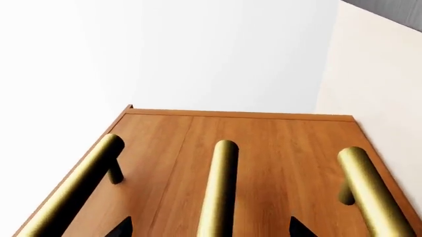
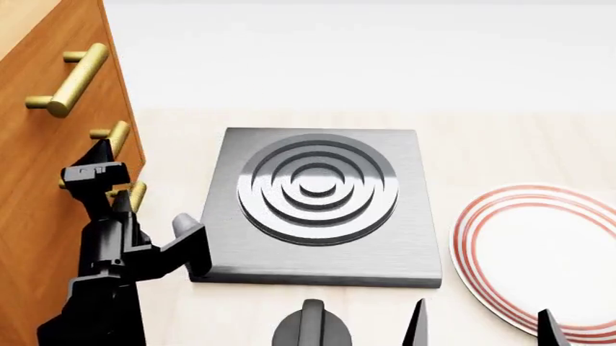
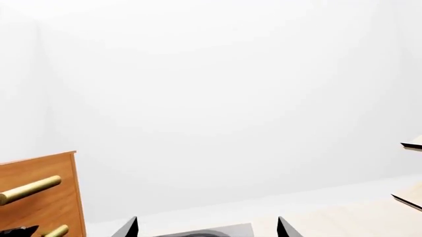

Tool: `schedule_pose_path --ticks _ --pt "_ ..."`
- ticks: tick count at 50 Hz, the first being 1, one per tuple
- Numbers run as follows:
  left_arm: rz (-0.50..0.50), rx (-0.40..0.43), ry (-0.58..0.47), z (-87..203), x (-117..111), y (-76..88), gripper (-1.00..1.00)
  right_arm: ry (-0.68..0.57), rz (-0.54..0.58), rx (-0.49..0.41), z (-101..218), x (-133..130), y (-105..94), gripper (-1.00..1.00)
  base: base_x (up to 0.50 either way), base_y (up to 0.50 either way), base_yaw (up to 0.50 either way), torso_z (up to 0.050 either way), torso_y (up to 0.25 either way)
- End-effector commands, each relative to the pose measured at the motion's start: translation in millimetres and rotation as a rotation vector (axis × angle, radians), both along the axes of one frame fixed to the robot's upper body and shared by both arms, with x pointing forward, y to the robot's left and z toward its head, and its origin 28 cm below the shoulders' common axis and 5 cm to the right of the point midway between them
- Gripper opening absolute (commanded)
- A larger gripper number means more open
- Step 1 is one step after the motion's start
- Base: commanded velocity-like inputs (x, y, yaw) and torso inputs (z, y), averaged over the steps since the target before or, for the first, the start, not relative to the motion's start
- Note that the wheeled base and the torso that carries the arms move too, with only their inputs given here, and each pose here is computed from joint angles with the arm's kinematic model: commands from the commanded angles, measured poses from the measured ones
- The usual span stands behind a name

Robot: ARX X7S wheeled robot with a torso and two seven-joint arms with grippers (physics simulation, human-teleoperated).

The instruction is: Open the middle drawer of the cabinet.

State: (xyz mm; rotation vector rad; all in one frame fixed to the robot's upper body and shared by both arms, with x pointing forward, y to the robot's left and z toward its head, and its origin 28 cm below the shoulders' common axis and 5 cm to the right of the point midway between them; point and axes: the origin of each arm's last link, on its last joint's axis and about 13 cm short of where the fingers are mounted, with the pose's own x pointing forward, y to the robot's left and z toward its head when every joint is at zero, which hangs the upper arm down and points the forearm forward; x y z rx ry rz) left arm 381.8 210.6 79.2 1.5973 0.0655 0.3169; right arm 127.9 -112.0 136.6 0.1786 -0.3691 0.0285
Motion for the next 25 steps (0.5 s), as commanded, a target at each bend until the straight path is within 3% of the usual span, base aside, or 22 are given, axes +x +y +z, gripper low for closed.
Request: schedule_pose_path --ticks 1,25 --pt "0.011 -0.063 -0.015 -1.7 0.2 -0.6 -1.0 0.001 -0.002 -0.001 -0.3 0.4 0.1 1.0 0.0 0.0 0.0 0.0 0.0" --pt "-0.001 -0.052 -0.014 -1.8 -0.3 -3.2 -1.0 0.0 -0.002 0.003 0.3 0.2 -0.3 1.0 0.0 0.0 0.0 0.0 0.0"
